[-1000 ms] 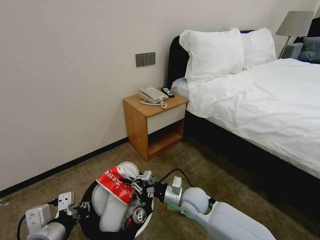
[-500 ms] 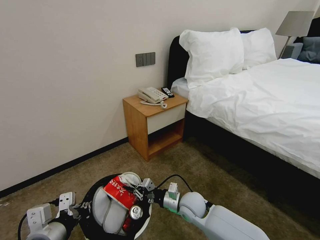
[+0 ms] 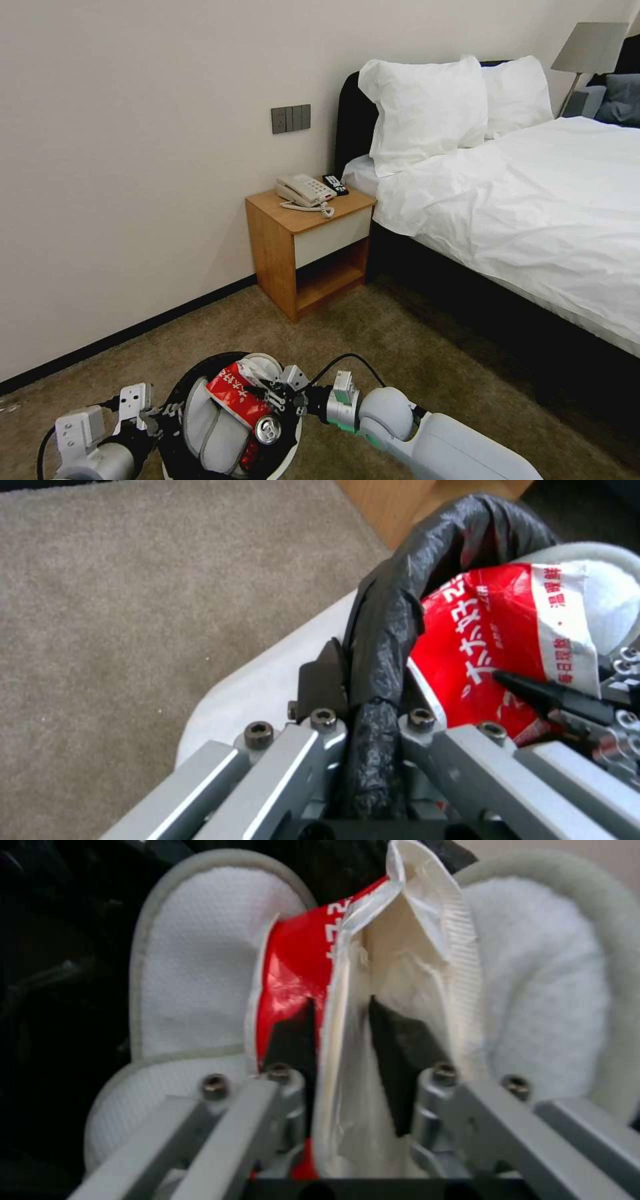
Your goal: Pick up the trash bin, then pick up the garbage from the floor and place it into the trash bin.
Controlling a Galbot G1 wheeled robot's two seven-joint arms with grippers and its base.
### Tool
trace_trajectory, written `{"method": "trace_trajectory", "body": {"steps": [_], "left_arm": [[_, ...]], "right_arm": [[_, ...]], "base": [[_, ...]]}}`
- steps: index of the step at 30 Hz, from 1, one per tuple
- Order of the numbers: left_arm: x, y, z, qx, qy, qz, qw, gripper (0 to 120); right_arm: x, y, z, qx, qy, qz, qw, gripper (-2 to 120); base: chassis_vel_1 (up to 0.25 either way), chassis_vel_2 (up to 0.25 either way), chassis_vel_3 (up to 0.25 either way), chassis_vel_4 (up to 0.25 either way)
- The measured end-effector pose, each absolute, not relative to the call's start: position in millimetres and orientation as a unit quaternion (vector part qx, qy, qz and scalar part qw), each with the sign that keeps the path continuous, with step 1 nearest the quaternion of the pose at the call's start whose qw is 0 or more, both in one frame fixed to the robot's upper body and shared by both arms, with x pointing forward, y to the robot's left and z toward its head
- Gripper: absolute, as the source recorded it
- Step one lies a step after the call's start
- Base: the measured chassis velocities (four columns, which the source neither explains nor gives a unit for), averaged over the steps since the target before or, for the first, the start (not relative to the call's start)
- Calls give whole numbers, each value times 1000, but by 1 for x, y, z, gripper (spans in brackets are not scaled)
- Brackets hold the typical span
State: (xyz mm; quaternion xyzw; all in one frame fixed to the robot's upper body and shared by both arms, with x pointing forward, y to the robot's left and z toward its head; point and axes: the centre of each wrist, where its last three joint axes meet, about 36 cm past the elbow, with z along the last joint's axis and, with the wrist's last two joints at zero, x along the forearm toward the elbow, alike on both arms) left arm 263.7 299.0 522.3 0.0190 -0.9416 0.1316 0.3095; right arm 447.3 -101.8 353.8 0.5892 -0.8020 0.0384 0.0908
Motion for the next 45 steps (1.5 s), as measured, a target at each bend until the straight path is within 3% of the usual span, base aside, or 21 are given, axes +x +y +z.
{"method": "trace_trajectory", "body": {"steps": [6, 8, 15, 18, 23, 45], "left_arm": [[263, 300, 522, 20, -941, 131, 310, 2], [264, 300, 522, 19, -941, 132, 310, 2], [263, 300, 522, 18, -941, 133, 311, 2], [263, 300, 522, 18, -941, 133, 311, 2], [263, 300, 521, 18, -940, 133, 312, 2], [262, 305, 521, 28, -939, 135, 315, 2]], "right_arm": [[445, -101, 362, 594, -801, 36, 68, 47], [442, -101, 367, 598, -799, 35, 48, 61], [439, -103, 375, 601, -798, 30, 21, 79], [438, -105, 383, 602, -798, 28, -1, 95], [436, -110, 393, 604, -796, 31, -19, 100], [444, -159, 449, 566, -815, 36, -117, 100]], "base": [[0, 0, 0, 0], [0, 0, 0, 0], [0, 0, 0, 0], [0, 0, 0, 0], [0, 0, 0, 0], [0, 0, 0, 0]]}}
